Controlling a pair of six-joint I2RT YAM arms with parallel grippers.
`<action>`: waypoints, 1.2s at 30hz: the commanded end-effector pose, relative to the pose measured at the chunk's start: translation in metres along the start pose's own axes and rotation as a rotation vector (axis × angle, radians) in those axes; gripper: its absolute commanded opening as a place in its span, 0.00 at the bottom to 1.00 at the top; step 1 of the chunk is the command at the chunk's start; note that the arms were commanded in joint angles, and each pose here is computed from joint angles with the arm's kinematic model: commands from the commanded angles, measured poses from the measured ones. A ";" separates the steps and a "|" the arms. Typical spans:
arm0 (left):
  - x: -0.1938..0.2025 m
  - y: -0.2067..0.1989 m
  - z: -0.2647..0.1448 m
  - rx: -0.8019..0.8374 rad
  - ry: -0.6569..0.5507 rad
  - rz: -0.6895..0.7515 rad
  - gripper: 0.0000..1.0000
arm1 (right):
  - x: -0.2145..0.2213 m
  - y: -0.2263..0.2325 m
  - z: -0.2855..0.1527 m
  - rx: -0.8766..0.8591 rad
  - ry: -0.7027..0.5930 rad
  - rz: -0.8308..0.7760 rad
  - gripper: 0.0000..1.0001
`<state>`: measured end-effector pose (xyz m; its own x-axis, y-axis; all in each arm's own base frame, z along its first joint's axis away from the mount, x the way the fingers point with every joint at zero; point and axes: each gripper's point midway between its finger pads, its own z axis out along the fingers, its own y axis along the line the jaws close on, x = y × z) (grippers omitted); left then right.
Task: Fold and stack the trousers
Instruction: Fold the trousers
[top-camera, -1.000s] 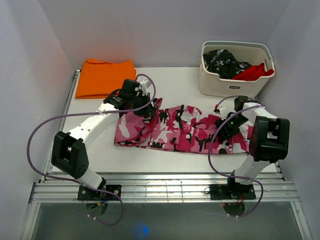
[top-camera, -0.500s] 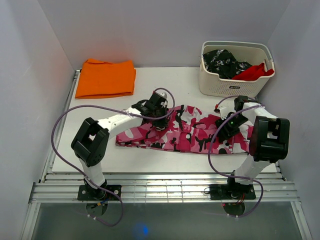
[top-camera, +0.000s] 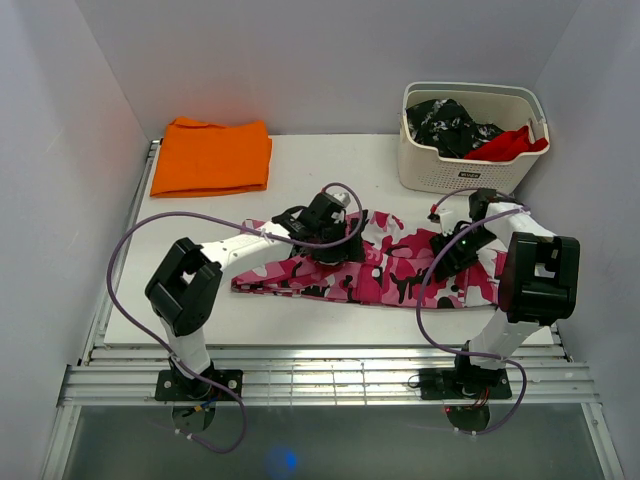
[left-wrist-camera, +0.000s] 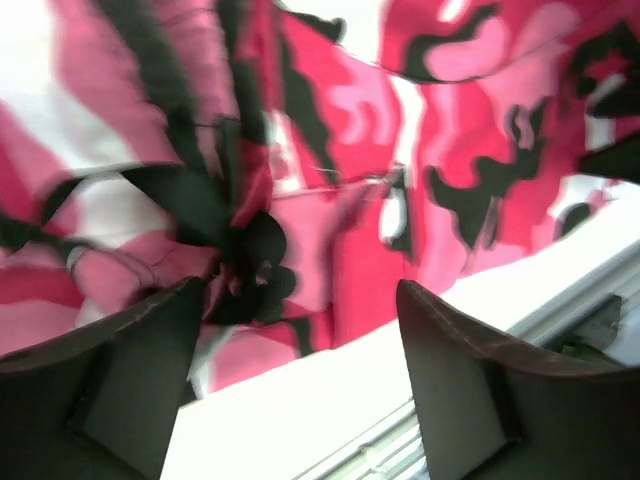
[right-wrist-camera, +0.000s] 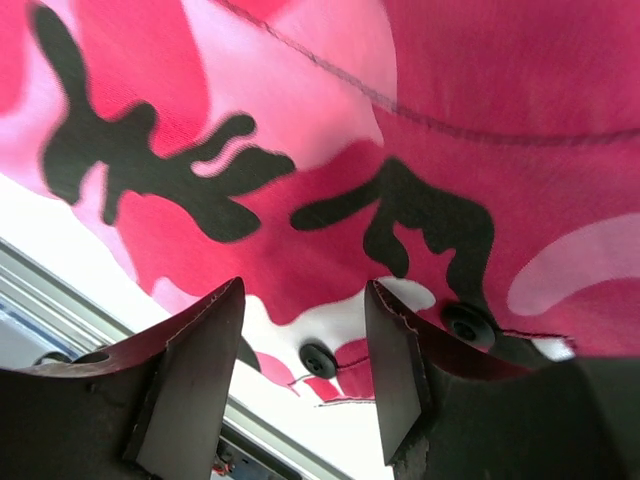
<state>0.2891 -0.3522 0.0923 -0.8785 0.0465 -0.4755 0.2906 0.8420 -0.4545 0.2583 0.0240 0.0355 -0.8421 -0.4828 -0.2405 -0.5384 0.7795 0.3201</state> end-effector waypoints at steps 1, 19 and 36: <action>-0.025 -0.048 -0.029 0.145 -0.077 0.086 0.95 | -0.030 0.014 -0.018 -0.036 -0.091 -0.022 0.58; -0.101 0.044 -0.172 0.340 -0.220 -0.025 0.98 | -0.151 0.139 -0.007 -0.132 -0.249 -0.541 0.70; -0.026 0.142 -0.149 0.273 -0.106 -0.022 0.84 | -0.213 0.152 0.053 -0.048 -0.231 -0.155 0.60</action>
<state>0.3057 -0.1442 0.1275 -0.9065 -0.1370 -0.3993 0.1792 0.7316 -0.6577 0.3434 0.2519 0.0767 -0.6777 -0.5756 -0.4575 -0.7227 0.6363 0.2700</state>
